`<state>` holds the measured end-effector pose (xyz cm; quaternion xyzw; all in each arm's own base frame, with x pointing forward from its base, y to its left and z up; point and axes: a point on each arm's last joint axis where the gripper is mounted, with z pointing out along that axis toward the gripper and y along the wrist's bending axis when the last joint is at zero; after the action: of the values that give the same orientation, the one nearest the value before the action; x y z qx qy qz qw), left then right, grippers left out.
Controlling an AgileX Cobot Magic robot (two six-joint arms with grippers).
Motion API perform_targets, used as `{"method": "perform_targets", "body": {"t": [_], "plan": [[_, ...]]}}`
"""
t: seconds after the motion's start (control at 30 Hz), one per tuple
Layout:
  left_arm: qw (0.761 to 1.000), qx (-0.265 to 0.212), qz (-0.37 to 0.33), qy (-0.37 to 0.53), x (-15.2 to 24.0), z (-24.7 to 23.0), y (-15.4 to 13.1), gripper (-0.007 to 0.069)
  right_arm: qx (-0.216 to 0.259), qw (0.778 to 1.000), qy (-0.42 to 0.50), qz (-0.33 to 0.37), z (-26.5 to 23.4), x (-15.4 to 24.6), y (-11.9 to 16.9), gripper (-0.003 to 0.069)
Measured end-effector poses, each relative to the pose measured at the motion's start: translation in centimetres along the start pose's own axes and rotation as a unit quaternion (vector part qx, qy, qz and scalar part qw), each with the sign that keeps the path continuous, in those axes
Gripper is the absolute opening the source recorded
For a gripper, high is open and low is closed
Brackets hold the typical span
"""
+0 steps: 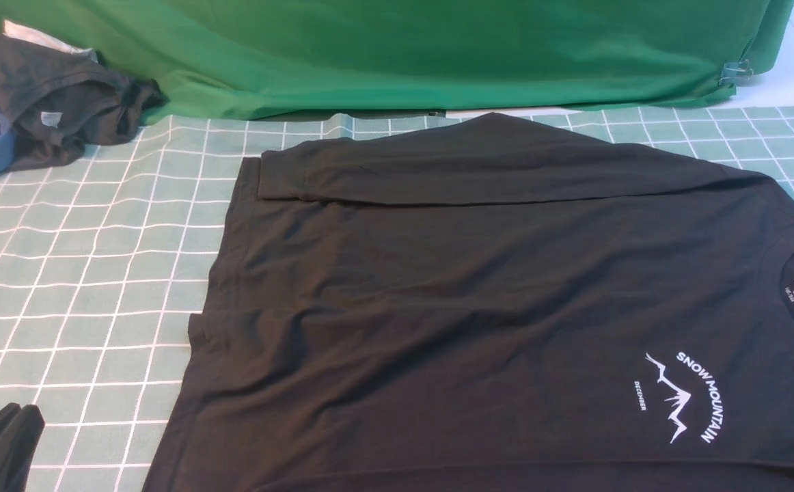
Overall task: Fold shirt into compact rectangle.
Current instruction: 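Grasp the left edge of the dark T-shirt lying flat on the table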
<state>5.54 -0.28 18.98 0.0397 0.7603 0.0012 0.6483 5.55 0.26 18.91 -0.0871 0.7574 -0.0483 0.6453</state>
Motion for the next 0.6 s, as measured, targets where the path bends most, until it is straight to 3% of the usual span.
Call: {"method": "perform_targets", "body": {"t": [0.6], "plan": [[1.0, 0.0, 0.0, 0.0, 0.0, 0.0, 0.0, 0.0015, 0.0, 1.0, 0.0, 0.0, 0.0, 0.0, 0.0, 0.0242]]}}
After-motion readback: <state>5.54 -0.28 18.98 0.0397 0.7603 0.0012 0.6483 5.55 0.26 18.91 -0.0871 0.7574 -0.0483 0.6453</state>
